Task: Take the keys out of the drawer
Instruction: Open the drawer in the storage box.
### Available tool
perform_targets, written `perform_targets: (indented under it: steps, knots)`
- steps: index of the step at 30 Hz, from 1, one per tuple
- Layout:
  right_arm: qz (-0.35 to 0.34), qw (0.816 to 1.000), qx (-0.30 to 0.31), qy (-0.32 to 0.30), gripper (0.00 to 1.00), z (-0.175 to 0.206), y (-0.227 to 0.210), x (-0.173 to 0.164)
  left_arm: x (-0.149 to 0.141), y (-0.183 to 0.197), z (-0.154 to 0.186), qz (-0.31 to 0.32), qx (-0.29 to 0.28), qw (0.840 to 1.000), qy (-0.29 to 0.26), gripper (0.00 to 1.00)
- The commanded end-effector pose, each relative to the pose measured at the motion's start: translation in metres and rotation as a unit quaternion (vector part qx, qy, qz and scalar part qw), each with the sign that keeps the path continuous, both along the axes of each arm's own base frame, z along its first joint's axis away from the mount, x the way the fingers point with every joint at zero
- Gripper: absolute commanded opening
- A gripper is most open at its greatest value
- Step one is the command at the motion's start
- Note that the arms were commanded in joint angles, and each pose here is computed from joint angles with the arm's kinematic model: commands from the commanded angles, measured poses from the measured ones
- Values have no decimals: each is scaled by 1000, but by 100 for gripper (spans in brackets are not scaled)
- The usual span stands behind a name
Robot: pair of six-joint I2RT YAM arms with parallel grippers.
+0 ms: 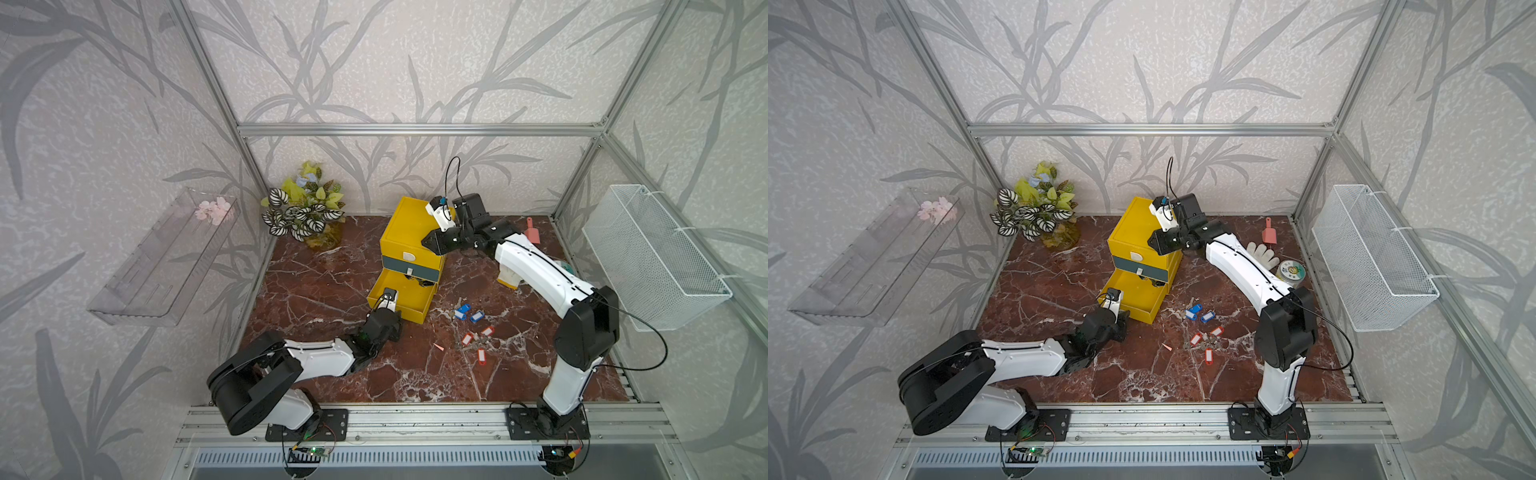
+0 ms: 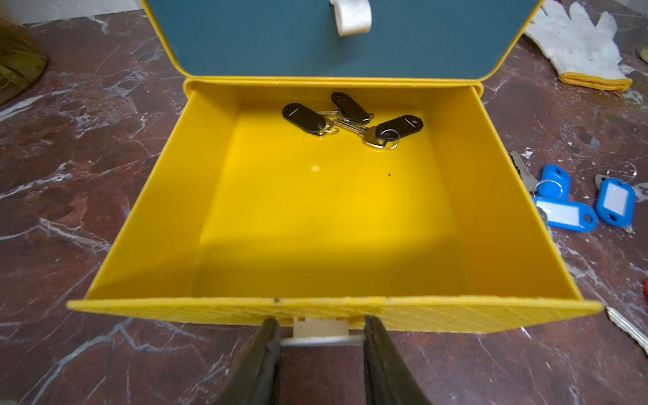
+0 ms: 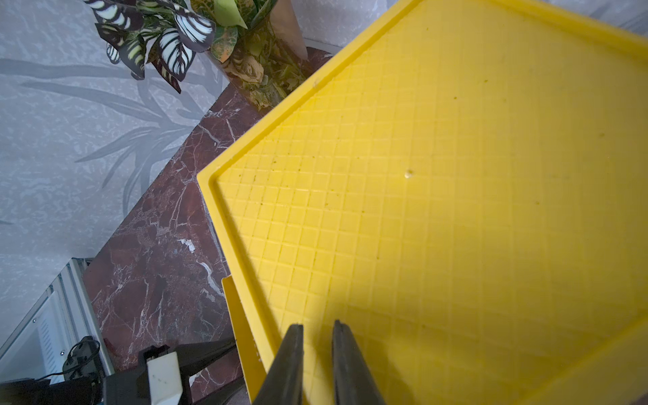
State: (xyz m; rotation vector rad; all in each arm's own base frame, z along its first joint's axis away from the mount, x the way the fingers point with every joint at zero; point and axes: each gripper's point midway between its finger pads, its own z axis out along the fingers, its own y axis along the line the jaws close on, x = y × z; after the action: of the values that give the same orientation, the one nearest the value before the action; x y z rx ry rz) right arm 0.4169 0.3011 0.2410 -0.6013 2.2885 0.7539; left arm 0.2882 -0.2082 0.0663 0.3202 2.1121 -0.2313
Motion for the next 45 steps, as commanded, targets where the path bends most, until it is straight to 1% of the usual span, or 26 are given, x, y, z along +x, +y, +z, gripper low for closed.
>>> perform_targets:
  steps: [1, 4, 14, 18, 20, 23, 27, 30, 33, 34, 35, 37, 40, 43, 45]
  knots:
    - [-6, 997, -50, 53, 19, -31, -14, -17, -10, 13, -9, 8, 27, 1000, 11, 32]
    - [-7, 997, -54, 50, 20, -30, -15, -17, -16, 15, -16, 2, 49, 998, 25, 32]
    - [-8, 997, -61, 39, 19, -24, -19, -26, -32, 23, -13, -4, 53, 999, 11, 32]
    - [-9, 997, -65, 41, 20, -28, -21, -29, -39, 26, -20, -7, 73, 997, 30, 33]
    - [-9, 997, -66, 43, 20, -29, -21, -29, -45, 28, -25, -8, 75, 996, 40, 33]
    - [-9, 997, -64, 43, 20, -28, -21, -30, -50, 32, -24, -5, 72, 997, 37, 33]
    - [-6, 997, -77, 31, 23, -20, -20, -38, -51, 34, -9, 0, 52, 998, 20, 37]
    - [-1, 995, -97, 13, 25, -12, -18, -50, -49, 34, 12, 4, 29, 1000, -5, 39]
    - [17, 991, -128, -28, 27, 5, -11, -72, -47, 38, 33, 19, 2, 999, -29, 40]
    - [34, 989, -141, -40, 28, 8, -4, -82, -46, 41, 39, 30, -5, 999, -34, 40]
    - [51, 986, -151, -48, 29, 8, 3, -92, -44, 49, 44, 55, -11, 998, -39, 40]
    - [81, 980, -170, -57, 30, 3, 17, -108, -40, 61, 50, 93, -17, 994, -47, 40]
    - [104, 973, -202, -47, 30, -15, 28, -122, -36, 67, 56, 106, -20, 993, -50, 40]
    - [97, 969, -226, -26, 30, -35, 28, -119, -29, 68, 59, 113, -25, 992, -49, 40]
    - [102, 969, -223, -30, 30, -36, 32, -118, -25, 71, 58, 124, -32, 991, -44, 40]
